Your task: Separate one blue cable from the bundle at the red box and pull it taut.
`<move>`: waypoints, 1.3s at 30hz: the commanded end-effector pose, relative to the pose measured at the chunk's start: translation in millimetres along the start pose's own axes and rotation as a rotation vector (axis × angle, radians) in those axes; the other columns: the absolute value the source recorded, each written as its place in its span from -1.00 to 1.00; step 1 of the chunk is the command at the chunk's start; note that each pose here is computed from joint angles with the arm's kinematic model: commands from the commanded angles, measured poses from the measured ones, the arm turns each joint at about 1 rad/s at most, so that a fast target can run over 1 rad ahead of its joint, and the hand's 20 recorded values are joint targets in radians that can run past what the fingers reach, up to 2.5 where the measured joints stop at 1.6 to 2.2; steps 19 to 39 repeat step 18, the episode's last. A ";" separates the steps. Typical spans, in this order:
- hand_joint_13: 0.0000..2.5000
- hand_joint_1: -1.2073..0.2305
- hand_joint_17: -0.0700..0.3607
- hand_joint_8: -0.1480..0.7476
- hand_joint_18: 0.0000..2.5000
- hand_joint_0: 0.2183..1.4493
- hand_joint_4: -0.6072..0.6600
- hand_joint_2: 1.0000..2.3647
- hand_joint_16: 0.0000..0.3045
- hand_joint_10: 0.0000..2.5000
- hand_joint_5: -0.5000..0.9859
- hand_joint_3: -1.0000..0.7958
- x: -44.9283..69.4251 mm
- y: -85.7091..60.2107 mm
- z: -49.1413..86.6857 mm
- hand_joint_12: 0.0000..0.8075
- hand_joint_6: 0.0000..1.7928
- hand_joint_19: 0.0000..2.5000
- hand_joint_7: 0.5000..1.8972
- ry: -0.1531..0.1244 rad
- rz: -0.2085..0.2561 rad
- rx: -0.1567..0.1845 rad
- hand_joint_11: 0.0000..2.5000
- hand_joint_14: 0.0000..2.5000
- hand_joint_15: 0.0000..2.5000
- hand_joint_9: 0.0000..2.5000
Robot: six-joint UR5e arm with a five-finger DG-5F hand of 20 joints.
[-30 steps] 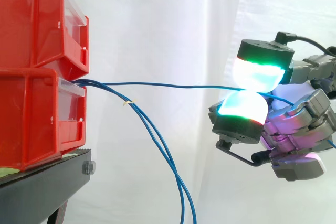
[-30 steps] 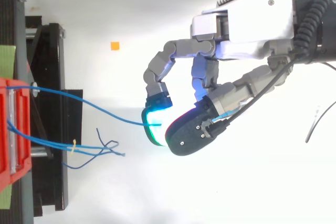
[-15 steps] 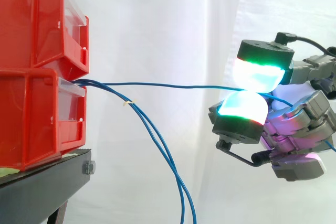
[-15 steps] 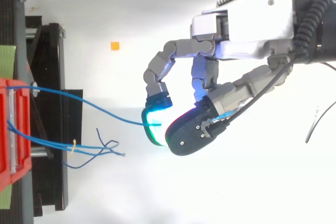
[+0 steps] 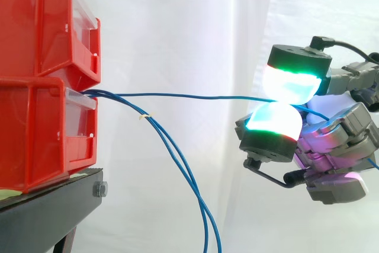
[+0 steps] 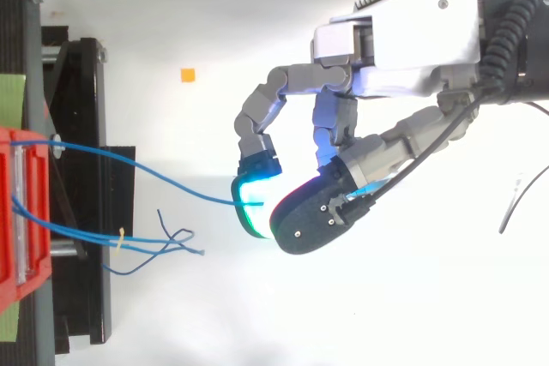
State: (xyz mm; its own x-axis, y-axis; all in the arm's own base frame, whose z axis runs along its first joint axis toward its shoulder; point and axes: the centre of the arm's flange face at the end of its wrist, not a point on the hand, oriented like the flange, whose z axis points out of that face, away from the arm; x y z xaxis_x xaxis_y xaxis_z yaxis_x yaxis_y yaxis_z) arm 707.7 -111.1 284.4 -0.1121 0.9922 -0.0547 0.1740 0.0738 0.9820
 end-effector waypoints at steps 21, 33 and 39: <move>0.14 -0.41 -0.13 0.13 -0.04 -0.20 0.01 -0.98 -0.66 -0.71 -0.54 -0.12 0.0 0.0 0.0 -0.04 0.00 -0.25 -0.20 0.000 0.000 0.000 0.30 -0.27 0.25 0.11; 0.14 -0.41 -0.13 0.13 -0.04 -0.20 0.01 -0.98 -0.66 -0.71 -0.54 -0.12 0.0 0.0 0.0 -0.04 0.00 -0.25 -0.20 0.000 0.000 0.000 0.30 -0.27 0.25 0.11; 0.14 -0.41 -0.13 0.13 -0.04 -0.20 0.01 -0.98 -0.66 -0.71 -0.54 -0.12 0.0 0.0 0.0 -0.04 0.00 -0.25 -0.20 0.000 0.000 0.000 0.30 -0.27 0.25 0.11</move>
